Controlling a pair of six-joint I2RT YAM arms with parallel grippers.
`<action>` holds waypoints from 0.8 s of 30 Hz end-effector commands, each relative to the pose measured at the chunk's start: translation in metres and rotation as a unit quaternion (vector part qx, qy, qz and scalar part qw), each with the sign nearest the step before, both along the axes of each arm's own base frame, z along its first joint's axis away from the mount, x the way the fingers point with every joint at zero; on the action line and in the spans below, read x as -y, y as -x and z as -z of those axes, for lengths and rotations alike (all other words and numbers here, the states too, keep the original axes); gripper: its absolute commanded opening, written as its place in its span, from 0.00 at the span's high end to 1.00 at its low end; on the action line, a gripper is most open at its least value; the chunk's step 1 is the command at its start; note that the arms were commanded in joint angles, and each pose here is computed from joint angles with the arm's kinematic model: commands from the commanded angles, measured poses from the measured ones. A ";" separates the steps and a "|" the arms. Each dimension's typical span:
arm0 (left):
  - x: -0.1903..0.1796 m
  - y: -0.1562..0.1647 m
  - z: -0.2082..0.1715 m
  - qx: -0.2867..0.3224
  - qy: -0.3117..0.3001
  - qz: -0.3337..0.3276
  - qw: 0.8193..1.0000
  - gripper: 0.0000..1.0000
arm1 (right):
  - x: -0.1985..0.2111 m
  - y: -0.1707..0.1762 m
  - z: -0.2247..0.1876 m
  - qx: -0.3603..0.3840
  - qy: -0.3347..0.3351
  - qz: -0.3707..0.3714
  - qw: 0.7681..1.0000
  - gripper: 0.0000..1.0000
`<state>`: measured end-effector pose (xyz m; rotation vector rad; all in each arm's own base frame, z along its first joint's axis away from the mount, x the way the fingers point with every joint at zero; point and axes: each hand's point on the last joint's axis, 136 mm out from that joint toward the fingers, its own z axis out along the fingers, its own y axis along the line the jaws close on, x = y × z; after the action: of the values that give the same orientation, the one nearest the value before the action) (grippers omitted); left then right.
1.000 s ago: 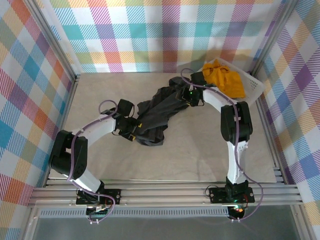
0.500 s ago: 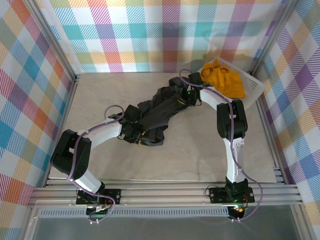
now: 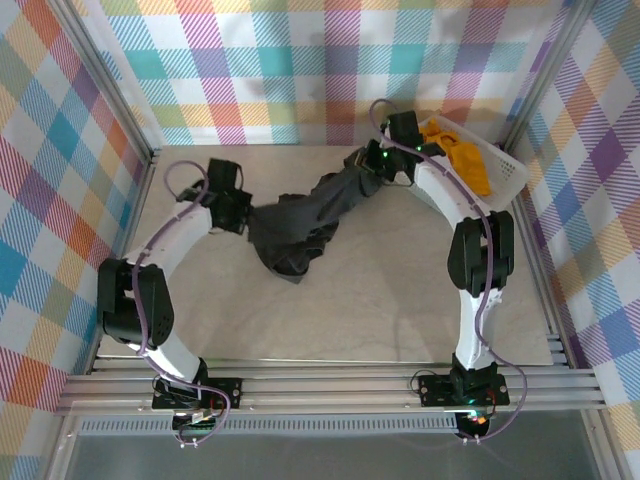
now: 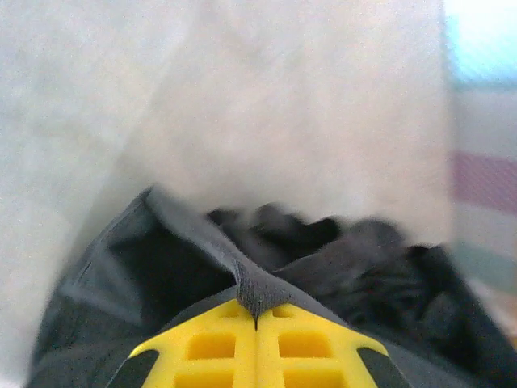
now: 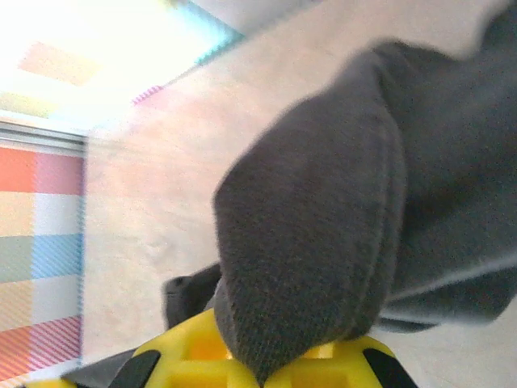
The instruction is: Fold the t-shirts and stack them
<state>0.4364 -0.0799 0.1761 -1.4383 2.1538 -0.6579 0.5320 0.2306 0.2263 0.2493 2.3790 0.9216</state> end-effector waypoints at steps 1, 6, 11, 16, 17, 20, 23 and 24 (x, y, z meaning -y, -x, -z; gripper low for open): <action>-0.031 -0.031 -0.071 0.096 -0.021 -0.018 0.995 1.00 | -0.014 -0.019 -0.059 0.068 -0.036 -0.030 0.997 1.00; -0.056 -0.067 -0.172 0.222 -0.010 -0.039 0.974 1.00 | -0.020 -0.043 -0.131 0.144 -0.093 -0.045 0.984 1.00; -0.079 -0.068 -0.267 0.327 -0.008 -0.053 0.943 1.00 | -0.006 -0.041 -0.205 0.223 -0.140 -0.045 0.964 1.00; -0.090 -0.038 -0.328 0.382 -0.029 -0.067 0.921 1.00 | -0.003 -0.012 -0.238 0.248 -0.143 -0.065 0.956 1.00; -0.091 -0.030 -0.330 0.380 -0.030 -0.073 0.922 1.00 | -0.004 -0.002 -0.236 0.235 -0.140 -0.068 0.959 1.00; -0.093 -0.003 -0.306 0.339 -0.037 -0.095 0.935 1.00 | -0.013 0.026 -0.207 0.198 -0.123 -0.077 0.969 1.00; -0.087 0.027 -0.246 0.272 -0.040 -0.109 0.955 1.00 | -0.031 0.073 -0.142 0.138 -0.112 -0.083 0.981 1.00; -0.084 0.039 -0.225 0.248 -0.038 -0.113 0.962 1.00 | -0.034 0.085 -0.122 0.115 -0.105 -0.083 0.984 1.00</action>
<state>0.4346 -0.0114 0.4460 -1.1357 1.5703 -0.8948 0.4794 0.2593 0.3701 0.0268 2.0973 1.2464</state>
